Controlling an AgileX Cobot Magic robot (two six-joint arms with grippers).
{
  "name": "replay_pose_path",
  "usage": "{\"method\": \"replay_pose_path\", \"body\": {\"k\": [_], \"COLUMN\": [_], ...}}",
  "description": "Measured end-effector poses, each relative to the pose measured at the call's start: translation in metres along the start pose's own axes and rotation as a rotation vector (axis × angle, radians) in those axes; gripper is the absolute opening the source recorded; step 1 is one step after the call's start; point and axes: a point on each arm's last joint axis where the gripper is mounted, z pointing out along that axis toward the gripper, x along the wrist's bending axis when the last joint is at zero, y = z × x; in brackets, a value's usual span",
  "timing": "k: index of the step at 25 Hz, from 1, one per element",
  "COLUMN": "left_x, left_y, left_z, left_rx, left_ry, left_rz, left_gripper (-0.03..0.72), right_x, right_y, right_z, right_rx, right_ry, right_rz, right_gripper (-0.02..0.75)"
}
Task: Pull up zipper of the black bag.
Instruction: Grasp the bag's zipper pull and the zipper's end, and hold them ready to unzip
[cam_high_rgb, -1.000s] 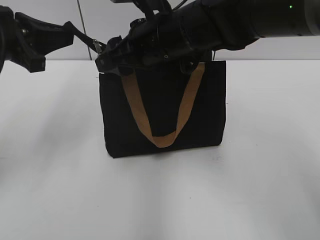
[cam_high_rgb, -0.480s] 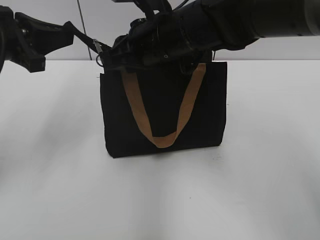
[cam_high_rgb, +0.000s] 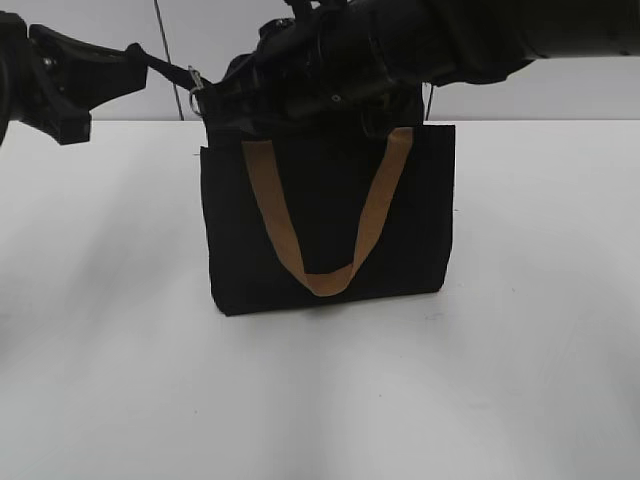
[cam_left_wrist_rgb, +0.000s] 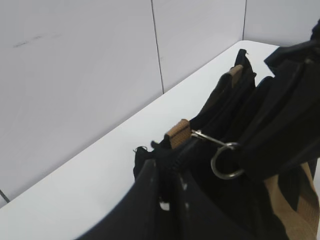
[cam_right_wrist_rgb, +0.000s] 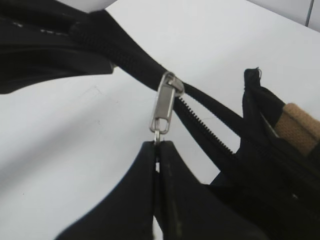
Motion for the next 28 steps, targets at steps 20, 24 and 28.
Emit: {"method": "replay_pose_path", "body": {"k": [20, 24, 28], "left_x": [0.001, 0.001, 0.001], "left_y": [0.001, 0.000, 0.000], "left_z": [-0.002, -0.002, -0.002], "left_rx": [0.014, 0.014, 0.014], "left_ry": [0.020, 0.020, 0.020], "left_rz": [0.008, 0.008, 0.008], "left_gripper": [0.023, 0.023, 0.023], "right_x": [-0.030, -0.037, -0.043], "right_y": [-0.003, -0.005, -0.002], "right_z": [-0.017, -0.022, -0.035], "right_rx": [0.063, 0.098, 0.116], "right_ry": [0.015, 0.004, -0.030], "right_rz": [0.146, 0.149, 0.148], "right_gripper": [-0.001, -0.001, -0.001]}}
